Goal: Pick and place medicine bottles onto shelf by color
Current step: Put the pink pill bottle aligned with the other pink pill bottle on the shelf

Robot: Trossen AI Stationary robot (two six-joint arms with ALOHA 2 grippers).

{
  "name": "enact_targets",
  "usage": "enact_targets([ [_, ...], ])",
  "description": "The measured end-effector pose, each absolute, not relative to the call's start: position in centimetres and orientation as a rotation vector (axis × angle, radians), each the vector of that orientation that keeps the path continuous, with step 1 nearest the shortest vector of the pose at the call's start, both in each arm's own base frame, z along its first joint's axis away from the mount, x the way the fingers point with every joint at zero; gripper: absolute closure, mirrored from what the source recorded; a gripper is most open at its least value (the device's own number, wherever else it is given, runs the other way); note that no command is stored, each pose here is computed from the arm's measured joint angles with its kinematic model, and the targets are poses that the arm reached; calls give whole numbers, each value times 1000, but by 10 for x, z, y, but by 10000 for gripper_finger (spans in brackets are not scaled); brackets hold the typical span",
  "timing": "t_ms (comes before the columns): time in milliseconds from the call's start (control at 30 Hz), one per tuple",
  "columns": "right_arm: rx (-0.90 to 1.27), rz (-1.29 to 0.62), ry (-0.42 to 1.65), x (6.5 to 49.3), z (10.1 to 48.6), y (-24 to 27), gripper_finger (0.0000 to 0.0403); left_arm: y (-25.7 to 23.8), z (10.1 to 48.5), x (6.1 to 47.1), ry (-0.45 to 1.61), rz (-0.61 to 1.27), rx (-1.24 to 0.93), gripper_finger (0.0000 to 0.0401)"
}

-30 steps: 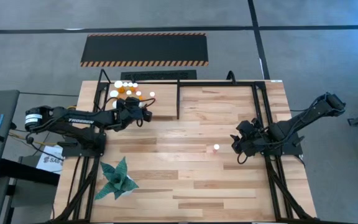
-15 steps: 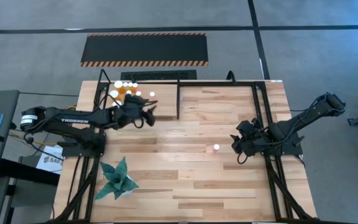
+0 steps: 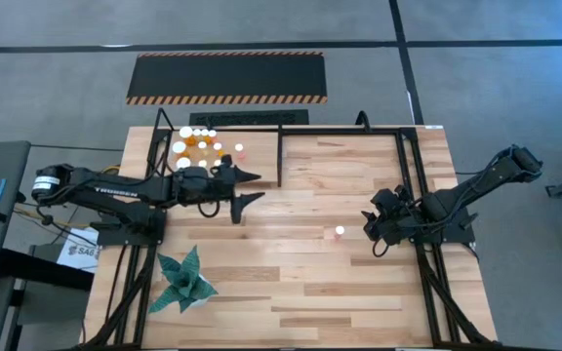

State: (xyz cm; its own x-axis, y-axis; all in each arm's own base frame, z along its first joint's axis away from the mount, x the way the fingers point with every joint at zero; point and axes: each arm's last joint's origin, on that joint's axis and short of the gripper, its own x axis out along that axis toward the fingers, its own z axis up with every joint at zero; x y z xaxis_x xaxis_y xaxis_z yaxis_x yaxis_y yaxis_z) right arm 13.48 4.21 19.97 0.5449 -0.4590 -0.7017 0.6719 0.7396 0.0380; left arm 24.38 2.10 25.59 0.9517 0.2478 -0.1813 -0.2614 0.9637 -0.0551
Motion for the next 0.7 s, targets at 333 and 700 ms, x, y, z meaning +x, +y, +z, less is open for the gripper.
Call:
enact_targets([
  [333,321,-684,728,135,200,42,157,16,261,245,128,161,-41,172],
  [700,282,-667,727,137,201,42,157,16,261,245,131,166,-57,172],
])
